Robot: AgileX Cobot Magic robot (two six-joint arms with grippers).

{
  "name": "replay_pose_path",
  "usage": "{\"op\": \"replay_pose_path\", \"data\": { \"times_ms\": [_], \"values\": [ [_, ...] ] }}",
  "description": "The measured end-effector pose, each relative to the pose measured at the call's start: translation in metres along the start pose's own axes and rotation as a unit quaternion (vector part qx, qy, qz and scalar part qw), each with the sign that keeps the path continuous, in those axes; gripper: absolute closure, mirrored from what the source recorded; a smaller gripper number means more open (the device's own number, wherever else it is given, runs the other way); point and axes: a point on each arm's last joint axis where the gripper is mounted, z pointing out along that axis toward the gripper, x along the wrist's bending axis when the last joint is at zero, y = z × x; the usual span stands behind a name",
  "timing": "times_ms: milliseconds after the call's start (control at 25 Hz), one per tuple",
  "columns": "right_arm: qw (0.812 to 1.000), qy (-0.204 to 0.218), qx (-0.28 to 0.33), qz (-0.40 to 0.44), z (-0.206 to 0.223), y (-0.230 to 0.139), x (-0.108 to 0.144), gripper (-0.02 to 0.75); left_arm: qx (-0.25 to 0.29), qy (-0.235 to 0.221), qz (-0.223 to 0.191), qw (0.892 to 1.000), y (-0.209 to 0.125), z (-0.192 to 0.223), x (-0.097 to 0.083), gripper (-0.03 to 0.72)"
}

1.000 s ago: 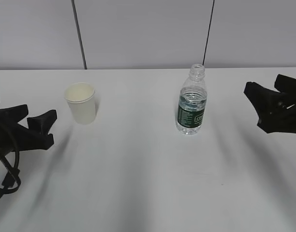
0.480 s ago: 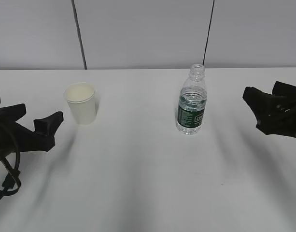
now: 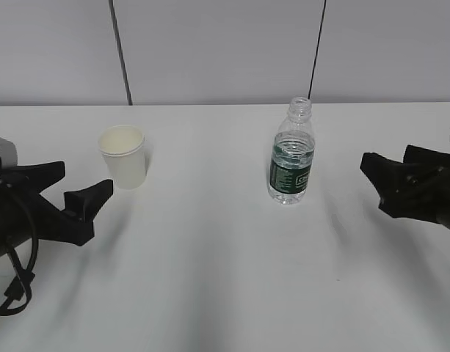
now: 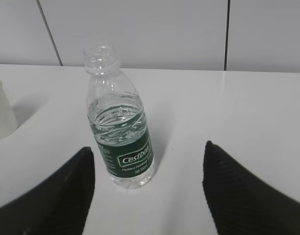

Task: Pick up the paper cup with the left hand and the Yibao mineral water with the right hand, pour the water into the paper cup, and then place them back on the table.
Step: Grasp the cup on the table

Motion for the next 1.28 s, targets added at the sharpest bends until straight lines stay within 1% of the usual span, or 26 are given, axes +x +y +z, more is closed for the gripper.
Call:
{"op": "replay_pose_path", "data": {
  "times_ms": [160, 520, 760, 1120, 1240, 1280],
  "values": [
    [1.0, -0.001, 0.013, 0.003, 0.0033, -0.0057, -0.0007, 0.227, 0.0, 0.0, 0.0, 1.0, 0.0, 0.0, 0.0, 0.169],
    [1.0, -0.001, 0.013, 0.006, 0.0046, -0.0074, -0.0011, 0.227, 0.0, 0.001, -0.001, 1.0, 0.0, 0.0, 0.0002, 0.171],
    [1.0, -0.002, 0.013, 0.007, 0.0046, -0.0074, -0.0011, 0.227, 0.0, 0.002, -0.026, 1.0, 0.0, 0.0, 0.0003, 0.171],
    [1.0, 0.001, -0.004, 0.013, 0.0047, -0.0043, -0.0006, 0.226, 0.0, 0.001, -0.028, 1.0, 0.0, 0.0, 0.0001, 0.197],
    [1.0, 0.002, -0.006, 0.028, 0.0047, -0.004, -0.0006, 0.209, 0.0, 0.0, -0.028, 1.0, 0.0, 0.0, 0.0, 0.195],
    [0.999, 0.002, -0.006, 0.031, 0.0047, -0.004, -0.0006, 0.195, 0.0, 0.0, -0.028, 1.0, 0.0, 0.0, 0.0, 0.182]
  ]
}}
